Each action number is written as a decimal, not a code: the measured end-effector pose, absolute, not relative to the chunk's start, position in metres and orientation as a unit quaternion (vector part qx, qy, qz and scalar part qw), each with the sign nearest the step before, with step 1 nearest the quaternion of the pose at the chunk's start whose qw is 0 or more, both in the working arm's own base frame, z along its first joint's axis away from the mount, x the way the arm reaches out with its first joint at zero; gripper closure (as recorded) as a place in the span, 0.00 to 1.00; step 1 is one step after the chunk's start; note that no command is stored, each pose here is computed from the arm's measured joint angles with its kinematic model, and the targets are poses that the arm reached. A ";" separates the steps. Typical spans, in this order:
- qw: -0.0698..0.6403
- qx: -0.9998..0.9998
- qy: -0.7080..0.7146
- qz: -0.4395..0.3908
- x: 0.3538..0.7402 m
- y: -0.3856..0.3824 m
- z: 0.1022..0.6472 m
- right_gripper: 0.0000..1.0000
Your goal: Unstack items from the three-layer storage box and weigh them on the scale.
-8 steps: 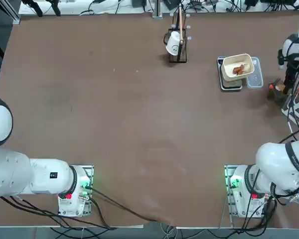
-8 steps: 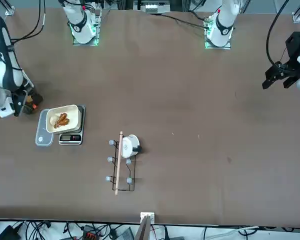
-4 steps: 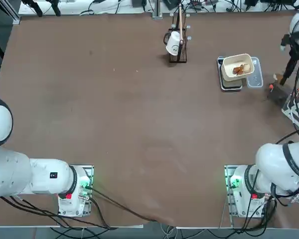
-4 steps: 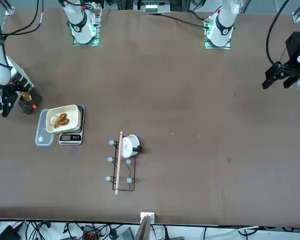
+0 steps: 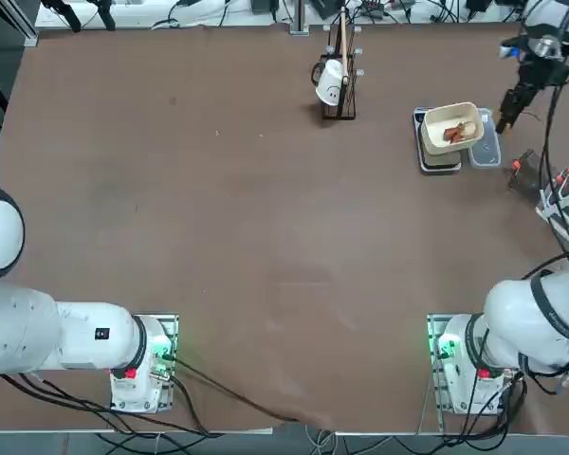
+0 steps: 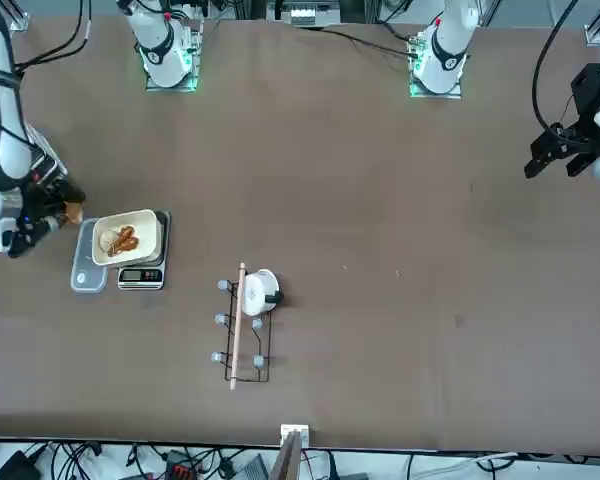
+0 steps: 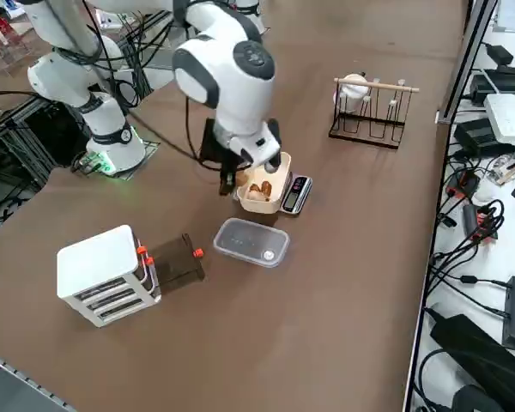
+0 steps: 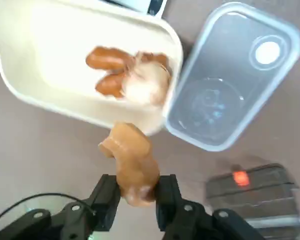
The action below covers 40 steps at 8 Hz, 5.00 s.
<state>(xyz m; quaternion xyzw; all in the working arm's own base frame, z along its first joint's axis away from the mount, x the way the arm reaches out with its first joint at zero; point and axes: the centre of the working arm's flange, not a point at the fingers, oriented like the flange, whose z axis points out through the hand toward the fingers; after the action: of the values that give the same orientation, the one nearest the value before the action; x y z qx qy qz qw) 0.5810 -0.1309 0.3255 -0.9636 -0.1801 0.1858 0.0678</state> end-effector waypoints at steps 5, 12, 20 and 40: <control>0.032 -0.980 -0.079 0.180 0.608 -0.069 0.314 0.41; 0.002 -0.954 -0.213 0.212 0.595 -0.158 0.321 0.56; 0.004 -0.903 -0.397 0.164 0.534 -0.205 0.209 0.98; -0.007 -0.907 -0.360 0.217 0.461 -0.309 0.197 0.98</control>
<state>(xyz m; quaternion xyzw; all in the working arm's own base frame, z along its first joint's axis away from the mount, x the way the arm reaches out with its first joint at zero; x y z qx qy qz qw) 0.4614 -0.3089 0.1967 -0.9075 -0.3598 0.2168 -0.0073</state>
